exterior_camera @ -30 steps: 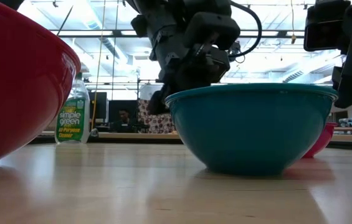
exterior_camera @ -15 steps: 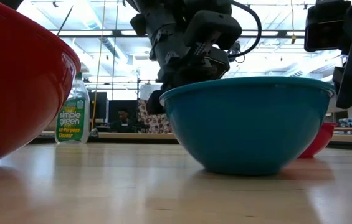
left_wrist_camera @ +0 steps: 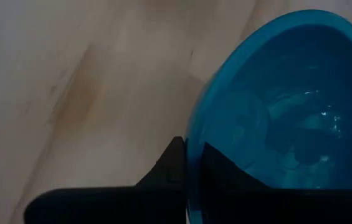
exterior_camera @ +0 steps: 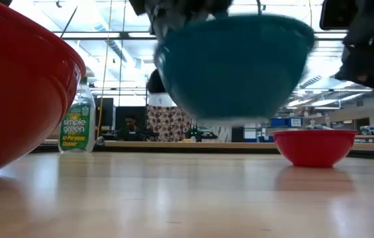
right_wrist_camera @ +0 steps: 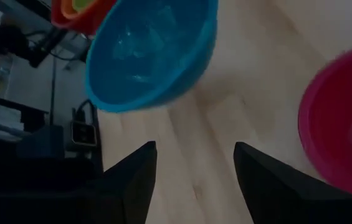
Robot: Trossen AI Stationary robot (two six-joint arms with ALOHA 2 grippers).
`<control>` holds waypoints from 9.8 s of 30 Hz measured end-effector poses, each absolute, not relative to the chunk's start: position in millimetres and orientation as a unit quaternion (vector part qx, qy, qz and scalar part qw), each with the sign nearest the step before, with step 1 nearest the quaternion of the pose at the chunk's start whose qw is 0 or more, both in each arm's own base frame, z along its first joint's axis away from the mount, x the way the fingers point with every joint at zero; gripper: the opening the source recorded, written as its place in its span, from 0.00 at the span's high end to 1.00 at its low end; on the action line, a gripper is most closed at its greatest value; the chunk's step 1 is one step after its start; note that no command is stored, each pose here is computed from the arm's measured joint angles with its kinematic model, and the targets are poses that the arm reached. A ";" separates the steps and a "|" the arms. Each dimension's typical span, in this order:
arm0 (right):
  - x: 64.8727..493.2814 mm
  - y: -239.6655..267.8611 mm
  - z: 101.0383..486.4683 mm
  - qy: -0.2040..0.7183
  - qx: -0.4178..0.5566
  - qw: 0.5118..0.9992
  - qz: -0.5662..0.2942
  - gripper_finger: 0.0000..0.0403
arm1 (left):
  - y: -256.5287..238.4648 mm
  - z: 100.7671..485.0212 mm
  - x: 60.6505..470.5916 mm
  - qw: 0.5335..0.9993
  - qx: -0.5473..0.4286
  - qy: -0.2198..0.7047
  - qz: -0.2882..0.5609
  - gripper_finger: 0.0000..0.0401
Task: Nest bowls inside each other
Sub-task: Stack the blue bowl on top of the green bowl, then stack the pink bowl on top of the blue bowl
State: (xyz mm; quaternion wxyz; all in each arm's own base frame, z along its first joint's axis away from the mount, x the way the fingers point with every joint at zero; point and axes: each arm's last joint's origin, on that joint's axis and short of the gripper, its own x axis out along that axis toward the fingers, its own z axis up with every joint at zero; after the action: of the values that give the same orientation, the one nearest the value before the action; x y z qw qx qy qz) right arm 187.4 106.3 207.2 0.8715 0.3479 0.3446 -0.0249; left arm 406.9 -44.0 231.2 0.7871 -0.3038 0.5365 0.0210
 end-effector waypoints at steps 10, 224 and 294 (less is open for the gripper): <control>202.9 84.2 216.8 0.298 0.336 0.893 -0.013 0.48 | -35.0 281.3 371.1 0.793 -0.291 0.535 0.012 0.97; 487.3 2.4 265.3 0.348 0.233 0.902 0.104 0.95 | -19.2 319.4 99.4 0.860 -0.266 0.424 0.097 0.52; 557.3 59.8 210.6 0.353 0.138 0.922 0.086 0.94 | -155.2 303.6 168.0 0.716 -0.424 0.491 0.258 0.52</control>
State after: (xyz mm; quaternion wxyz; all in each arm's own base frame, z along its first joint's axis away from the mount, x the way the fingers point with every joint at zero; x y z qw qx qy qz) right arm 557.3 59.8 210.6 0.9216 0.1383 0.3525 0.0856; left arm 168.0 -155.2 303.6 0.7163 -0.4239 0.4908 0.2576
